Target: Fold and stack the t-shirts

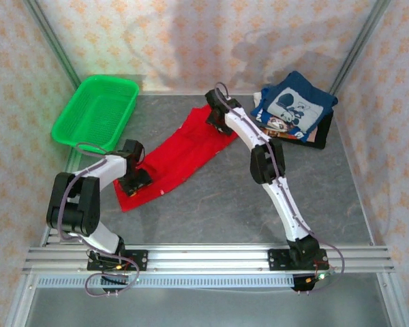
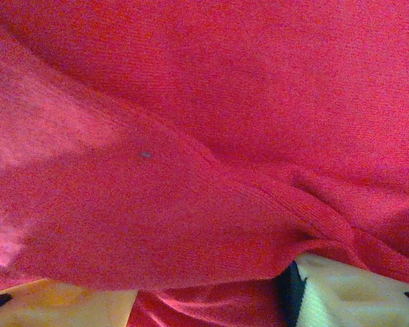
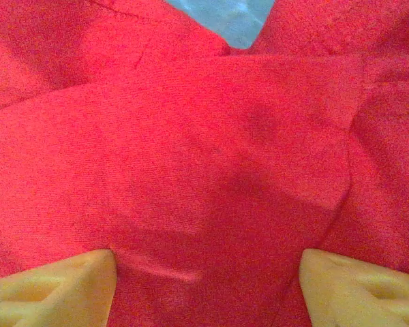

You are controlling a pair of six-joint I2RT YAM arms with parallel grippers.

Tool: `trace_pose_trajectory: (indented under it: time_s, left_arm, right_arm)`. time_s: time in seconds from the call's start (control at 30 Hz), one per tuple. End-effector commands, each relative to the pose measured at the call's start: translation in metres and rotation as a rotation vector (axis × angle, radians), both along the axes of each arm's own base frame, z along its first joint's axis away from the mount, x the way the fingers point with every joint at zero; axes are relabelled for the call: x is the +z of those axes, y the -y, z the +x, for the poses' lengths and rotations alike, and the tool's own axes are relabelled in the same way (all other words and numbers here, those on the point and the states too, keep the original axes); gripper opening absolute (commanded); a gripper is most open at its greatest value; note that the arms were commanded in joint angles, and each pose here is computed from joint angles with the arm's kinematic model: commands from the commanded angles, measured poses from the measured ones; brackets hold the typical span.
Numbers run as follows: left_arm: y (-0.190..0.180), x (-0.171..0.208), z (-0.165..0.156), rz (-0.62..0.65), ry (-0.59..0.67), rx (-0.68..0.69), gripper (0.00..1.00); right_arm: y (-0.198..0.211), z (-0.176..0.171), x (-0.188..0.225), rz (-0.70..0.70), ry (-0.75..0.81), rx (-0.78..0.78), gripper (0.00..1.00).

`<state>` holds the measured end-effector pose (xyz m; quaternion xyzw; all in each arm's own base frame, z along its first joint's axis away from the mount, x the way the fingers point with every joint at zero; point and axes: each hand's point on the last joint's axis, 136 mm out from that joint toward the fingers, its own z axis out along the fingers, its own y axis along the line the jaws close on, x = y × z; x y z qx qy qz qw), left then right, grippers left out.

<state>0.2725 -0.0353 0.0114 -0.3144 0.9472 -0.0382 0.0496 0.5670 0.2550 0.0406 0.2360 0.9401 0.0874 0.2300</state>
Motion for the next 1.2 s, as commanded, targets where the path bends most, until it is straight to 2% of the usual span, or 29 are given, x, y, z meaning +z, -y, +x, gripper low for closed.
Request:
trace_pose_trajectory:
  time_s: [0.0,0.13,0.23,0.37,0.57,0.7,0.77,0.83,0.93,1.03,1.17]
  left_arm:
    - [0.040,-0.036,-0.042,-0.124,-0.163,0.014,0.60]
    - [0.068,-0.042,-0.052,-0.181,-0.177,0.019,0.60]
    - [0.088,-0.042,-0.060,-0.220,-0.177,0.022,0.60]
    - [0.108,-0.030,-0.063,-0.244,-0.145,0.032,0.61]
    - [0.139,-0.003,-0.067,-0.320,-0.091,0.069,0.66]
    - [0.164,0.023,-0.078,-0.399,-0.051,0.059,0.68]
    - [0.178,0.048,-0.081,-0.414,-0.013,-0.025,0.69]
    - [0.178,0.079,-0.081,-0.365,0.030,-0.131,0.70]
    - [0.151,0.117,-0.073,-0.234,0.126,-0.197,0.71]
    - [0.114,0.122,-0.063,-0.194,0.173,-0.107,0.72]
    - [0.054,0.121,-0.044,-0.097,0.224,0.000,0.72]
  right_arm:
    - [-0.002,0.004,-0.019,0.086,-0.047,0.023,0.75]
    - [-0.023,0.037,0.002,0.293,0.070,0.031,0.78]
    - [-0.029,0.050,0.028,0.342,0.137,0.069,0.78]
    - [-0.020,0.050,0.063,0.337,0.177,0.108,0.79]
    - [0.002,0.018,0.138,0.240,0.228,0.189,0.80]
    - [0.026,-0.018,0.188,0.187,0.257,0.223,0.80]
    - [0.036,-0.042,0.206,0.170,0.263,0.239,0.80]
    - [0.042,-0.069,0.213,0.189,0.247,0.255,0.80]
    - [0.054,-0.121,0.204,0.241,0.211,0.229,0.81]
    - [0.056,-0.175,0.178,0.368,0.165,0.185,0.84]
    - [0.006,-0.244,0.144,0.507,0.086,0.244,0.84]
